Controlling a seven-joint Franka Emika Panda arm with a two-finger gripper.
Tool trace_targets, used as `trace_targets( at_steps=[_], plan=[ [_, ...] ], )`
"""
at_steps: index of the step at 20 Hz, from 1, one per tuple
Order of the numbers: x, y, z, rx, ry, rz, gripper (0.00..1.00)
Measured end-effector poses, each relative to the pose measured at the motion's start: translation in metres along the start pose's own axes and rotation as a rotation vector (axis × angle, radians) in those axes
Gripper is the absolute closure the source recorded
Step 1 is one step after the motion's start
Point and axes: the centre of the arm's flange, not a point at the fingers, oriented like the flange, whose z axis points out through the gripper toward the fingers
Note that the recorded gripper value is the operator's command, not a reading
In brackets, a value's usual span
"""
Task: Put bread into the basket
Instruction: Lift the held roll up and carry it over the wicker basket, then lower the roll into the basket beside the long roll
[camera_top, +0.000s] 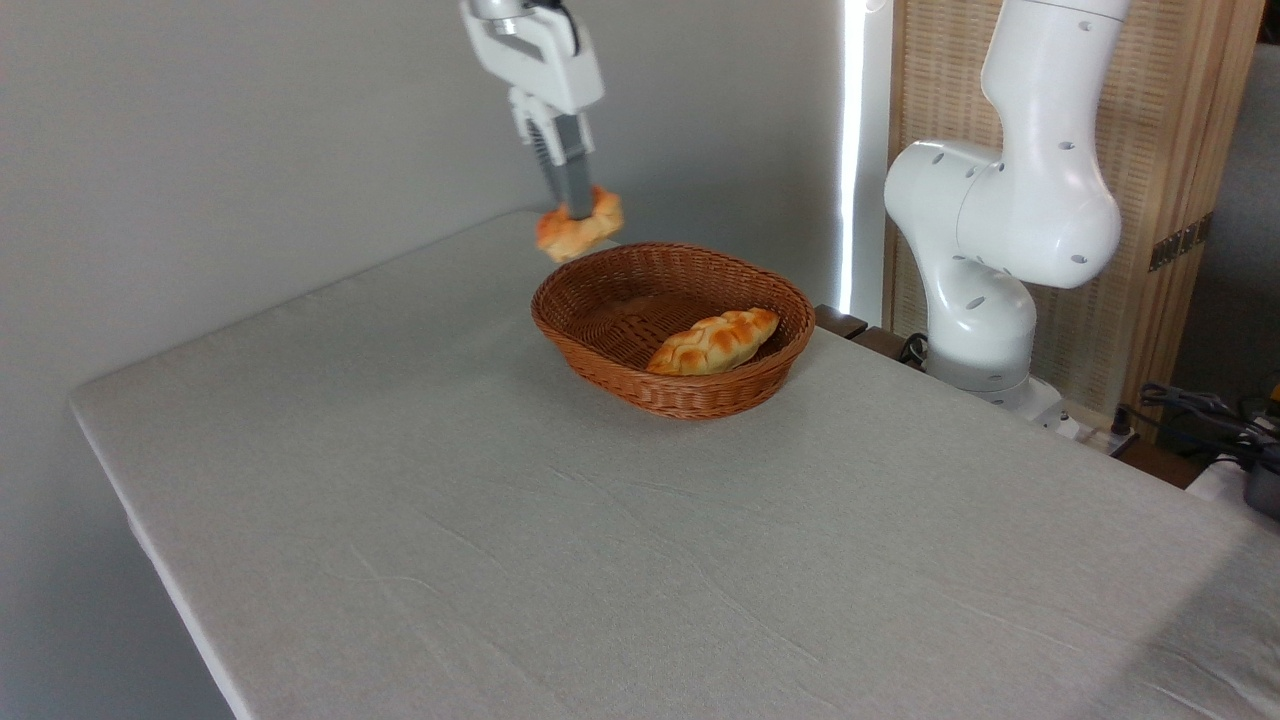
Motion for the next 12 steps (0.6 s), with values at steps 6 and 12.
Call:
trace_targets(
  at_steps=[6, 12],
  plan=[
    [-0.016, 0.021, 0.074, -0.03, -0.121, 0.115, 0.4],
    [-0.001, 0.031, 0.105, -0.026, -0.073, 0.166, 0.23]
  ],
)
